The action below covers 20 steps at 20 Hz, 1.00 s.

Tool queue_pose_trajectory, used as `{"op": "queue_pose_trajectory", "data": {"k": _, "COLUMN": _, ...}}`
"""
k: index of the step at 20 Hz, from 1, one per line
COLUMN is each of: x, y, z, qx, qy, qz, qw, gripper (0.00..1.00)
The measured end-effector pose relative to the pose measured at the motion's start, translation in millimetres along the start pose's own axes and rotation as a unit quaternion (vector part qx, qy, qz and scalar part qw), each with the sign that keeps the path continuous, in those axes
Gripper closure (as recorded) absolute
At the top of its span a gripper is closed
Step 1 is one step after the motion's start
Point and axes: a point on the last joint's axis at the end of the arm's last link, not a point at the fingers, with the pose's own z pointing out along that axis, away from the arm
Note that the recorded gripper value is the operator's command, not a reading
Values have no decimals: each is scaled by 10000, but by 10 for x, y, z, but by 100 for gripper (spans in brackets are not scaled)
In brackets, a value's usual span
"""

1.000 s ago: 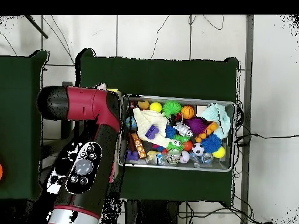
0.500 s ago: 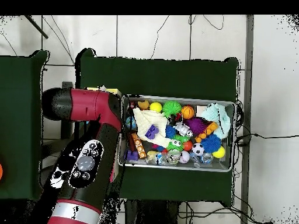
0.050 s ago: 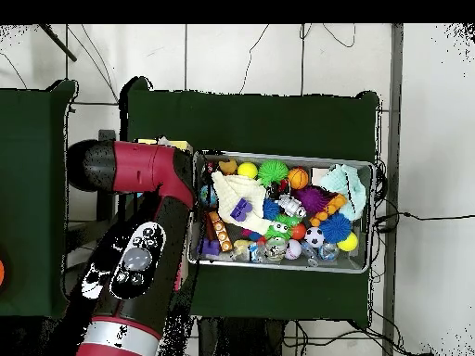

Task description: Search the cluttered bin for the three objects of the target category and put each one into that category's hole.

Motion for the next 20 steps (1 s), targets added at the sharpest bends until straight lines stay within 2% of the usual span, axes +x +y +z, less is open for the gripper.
{"op": "queue_pose_trajectory", "data": {"k": 7, "x": -67, "y": -24, "z": 119, "qx": -181, "qy": 160, "qz": 257, "qw": 9994, "gripper": 100}}
{"op": "queue_pose_trajectory", "data": {"k": 12, "x": -80, "y": -30, "z": 221, "qx": -292, "qy": 128, "qz": 374, "qw": 9988, "gripper": 100}}
{"op": "queue_pose_trajectory", "data": {"k": 20, "x": -52, "y": -36, "z": 275, "qx": -350, "qy": 76, "qz": 454, "qw": 9983, "gripper": 100}}
